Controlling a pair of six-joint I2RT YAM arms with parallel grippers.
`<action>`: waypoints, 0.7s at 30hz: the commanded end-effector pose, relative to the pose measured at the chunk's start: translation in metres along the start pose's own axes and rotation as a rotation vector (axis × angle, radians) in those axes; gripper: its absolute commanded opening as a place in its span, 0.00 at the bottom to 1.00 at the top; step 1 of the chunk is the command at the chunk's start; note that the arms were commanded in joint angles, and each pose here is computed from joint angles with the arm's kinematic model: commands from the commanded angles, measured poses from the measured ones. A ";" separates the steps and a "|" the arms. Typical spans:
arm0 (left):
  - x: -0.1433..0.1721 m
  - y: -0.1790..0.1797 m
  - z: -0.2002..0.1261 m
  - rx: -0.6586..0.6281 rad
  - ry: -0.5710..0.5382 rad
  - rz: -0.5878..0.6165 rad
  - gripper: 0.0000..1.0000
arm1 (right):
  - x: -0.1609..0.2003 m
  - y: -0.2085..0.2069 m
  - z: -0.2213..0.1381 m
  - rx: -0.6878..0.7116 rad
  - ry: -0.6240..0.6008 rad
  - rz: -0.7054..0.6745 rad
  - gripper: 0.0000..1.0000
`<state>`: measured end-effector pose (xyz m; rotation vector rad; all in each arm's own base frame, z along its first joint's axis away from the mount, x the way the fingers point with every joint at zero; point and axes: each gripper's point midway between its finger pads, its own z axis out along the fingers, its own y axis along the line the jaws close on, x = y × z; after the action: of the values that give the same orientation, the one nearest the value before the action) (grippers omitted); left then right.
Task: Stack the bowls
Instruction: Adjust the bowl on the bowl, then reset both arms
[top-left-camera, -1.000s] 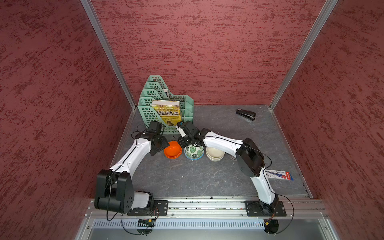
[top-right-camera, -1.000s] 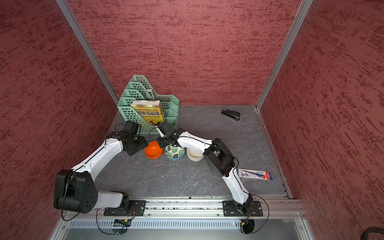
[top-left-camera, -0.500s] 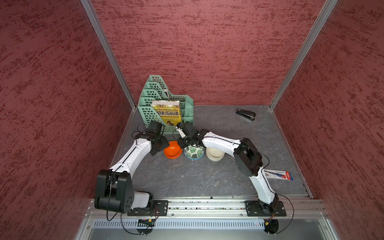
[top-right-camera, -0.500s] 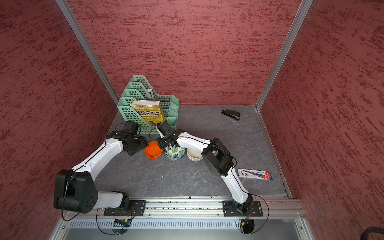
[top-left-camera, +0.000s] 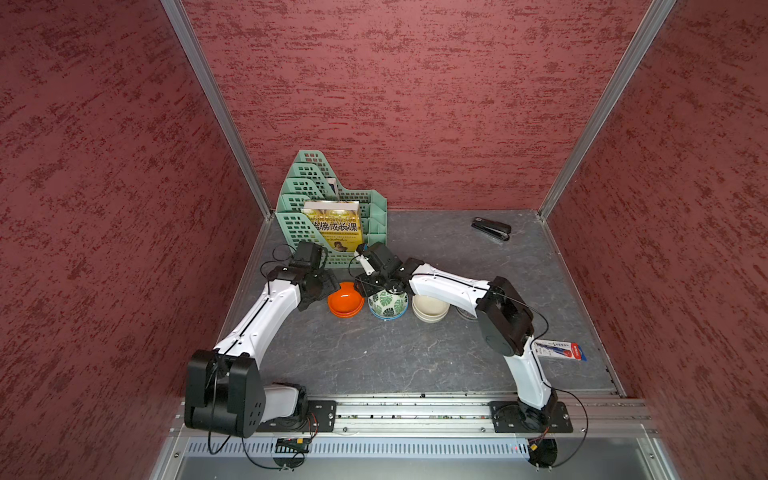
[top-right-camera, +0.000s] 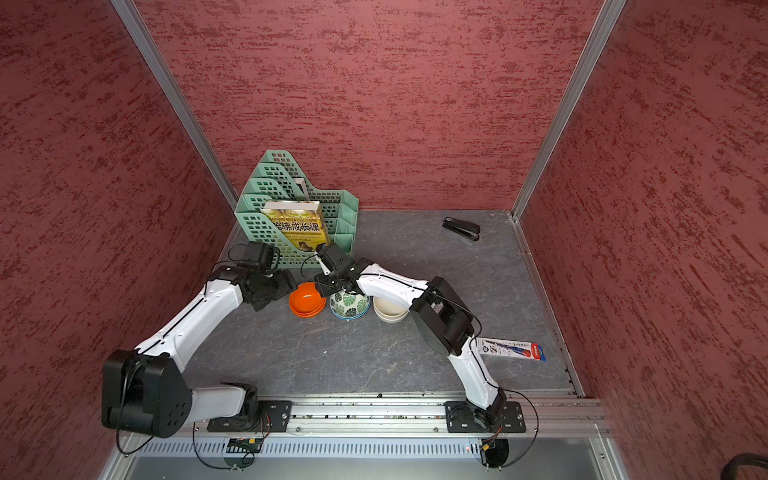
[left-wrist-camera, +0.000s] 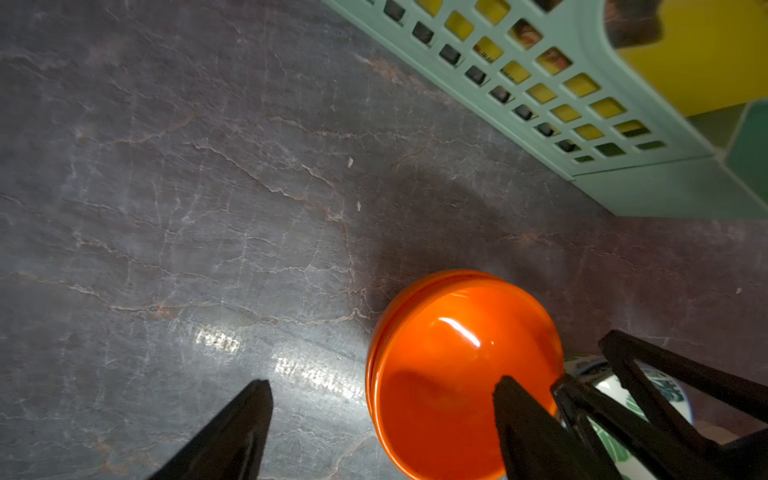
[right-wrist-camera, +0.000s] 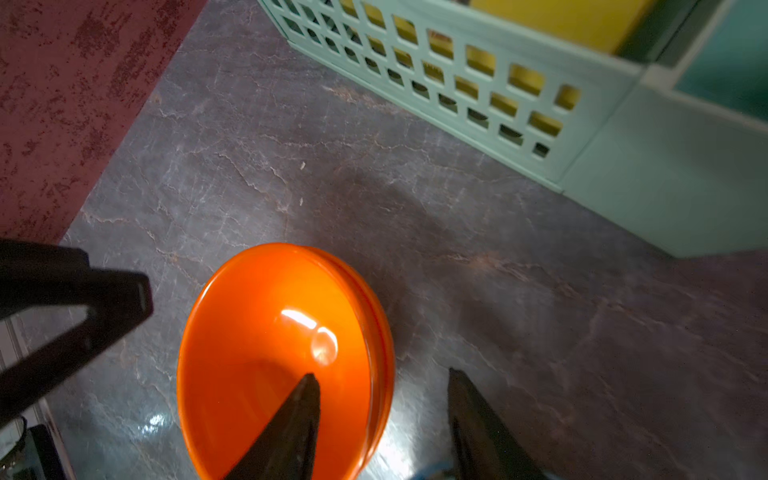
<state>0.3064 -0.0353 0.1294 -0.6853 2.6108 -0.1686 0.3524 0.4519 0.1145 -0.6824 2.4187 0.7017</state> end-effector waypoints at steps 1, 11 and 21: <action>-0.027 -0.014 -0.028 0.012 -0.131 0.072 1.00 | -0.041 0.003 -0.055 0.012 -0.159 -0.023 0.94; -0.069 -0.023 -0.033 -0.071 -0.355 0.198 1.00 | -0.031 -0.154 -0.184 0.307 -0.327 0.148 0.98; -0.095 -0.010 0.000 -0.132 -0.560 0.322 1.00 | 0.044 -0.316 -0.313 0.727 -0.539 0.278 0.99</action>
<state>0.3687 -0.0056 0.1550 -0.3338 2.2884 0.2146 0.3960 0.0304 0.2037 0.1742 2.1277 0.1307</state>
